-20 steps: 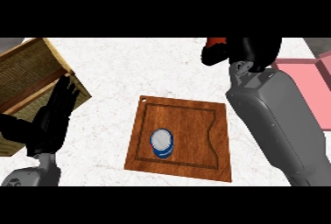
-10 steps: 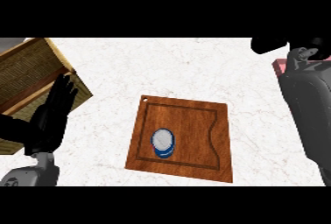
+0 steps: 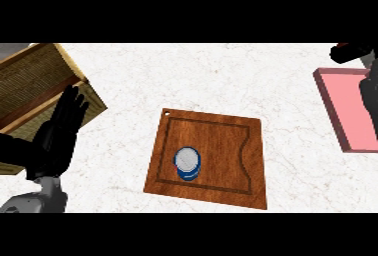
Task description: Pick the bell pepper from the cutting board and place it in the cardboard box
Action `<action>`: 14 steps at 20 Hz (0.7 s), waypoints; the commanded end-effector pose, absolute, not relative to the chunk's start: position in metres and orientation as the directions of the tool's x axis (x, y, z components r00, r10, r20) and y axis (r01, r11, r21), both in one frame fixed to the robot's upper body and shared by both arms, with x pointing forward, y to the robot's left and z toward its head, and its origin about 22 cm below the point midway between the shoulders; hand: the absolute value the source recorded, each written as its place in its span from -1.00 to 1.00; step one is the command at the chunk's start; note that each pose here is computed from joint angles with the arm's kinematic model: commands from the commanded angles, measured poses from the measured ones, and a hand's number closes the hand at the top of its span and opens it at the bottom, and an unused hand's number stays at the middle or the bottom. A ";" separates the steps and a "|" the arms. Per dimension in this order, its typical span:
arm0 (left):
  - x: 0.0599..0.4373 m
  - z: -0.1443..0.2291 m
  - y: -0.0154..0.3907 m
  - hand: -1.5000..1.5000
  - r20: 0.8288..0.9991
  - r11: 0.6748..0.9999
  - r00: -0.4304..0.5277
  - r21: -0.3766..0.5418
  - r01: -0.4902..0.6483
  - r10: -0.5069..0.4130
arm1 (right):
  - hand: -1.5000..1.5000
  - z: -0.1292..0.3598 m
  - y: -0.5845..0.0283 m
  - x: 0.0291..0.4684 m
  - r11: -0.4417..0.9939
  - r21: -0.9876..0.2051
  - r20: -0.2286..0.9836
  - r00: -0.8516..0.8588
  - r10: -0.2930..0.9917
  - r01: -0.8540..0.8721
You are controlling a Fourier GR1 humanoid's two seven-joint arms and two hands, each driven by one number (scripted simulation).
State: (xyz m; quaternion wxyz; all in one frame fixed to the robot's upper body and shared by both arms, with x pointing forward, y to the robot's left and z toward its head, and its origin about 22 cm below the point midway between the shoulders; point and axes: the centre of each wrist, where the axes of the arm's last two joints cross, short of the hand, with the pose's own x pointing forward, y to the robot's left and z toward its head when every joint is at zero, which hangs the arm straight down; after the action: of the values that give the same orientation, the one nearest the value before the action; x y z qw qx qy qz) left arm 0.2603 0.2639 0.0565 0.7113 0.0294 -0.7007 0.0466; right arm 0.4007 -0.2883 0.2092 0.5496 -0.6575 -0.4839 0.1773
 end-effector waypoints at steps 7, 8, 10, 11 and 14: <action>0.265 0.050 0.244 0.00 0.999 0.995 0.017 -0.026 -0.091 0.028 | 1.00 0.141 -0.362 0.406 0.000 -0.998 -0.038 0.617 0.786 -0.061; 0.276 0.063 0.253 0.00 0.999 0.995 0.026 -0.039 -0.095 0.041 | -1.00 0.137 -0.365 0.408 0.051 -0.996 -0.008 0.631 0.776 -0.076; 0.279 0.053 0.254 0.00 1.000 0.995 0.016 -0.022 -0.094 0.023 | -1.00 0.134 -0.370 0.412 0.132 -0.986 0.036 0.636 0.771 -0.104; 0.265 0.061 0.261 0.00 1.000 0.995 0.000 -0.018 -0.096 0.018 | -1.00 0.135 -0.380 0.411 0.147 -0.988 0.084 0.631 0.771 -0.049; 0.269 0.040 0.264 0.00 0.999 0.993 0.014 -0.037 -0.108 0.039 | -1.00 0.138 -0.409 0.403 0.161 -0.981 0.192 0.589 0.785 0.105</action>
State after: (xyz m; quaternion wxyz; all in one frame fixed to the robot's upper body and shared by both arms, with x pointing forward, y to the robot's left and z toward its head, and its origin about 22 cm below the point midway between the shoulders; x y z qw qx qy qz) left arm 0.2693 0.2580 0.0537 0.7094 0.0251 -0.7029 0.0450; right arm 0.4088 -0.3812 0.1384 0.6651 -0.6009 -0.3414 0.2829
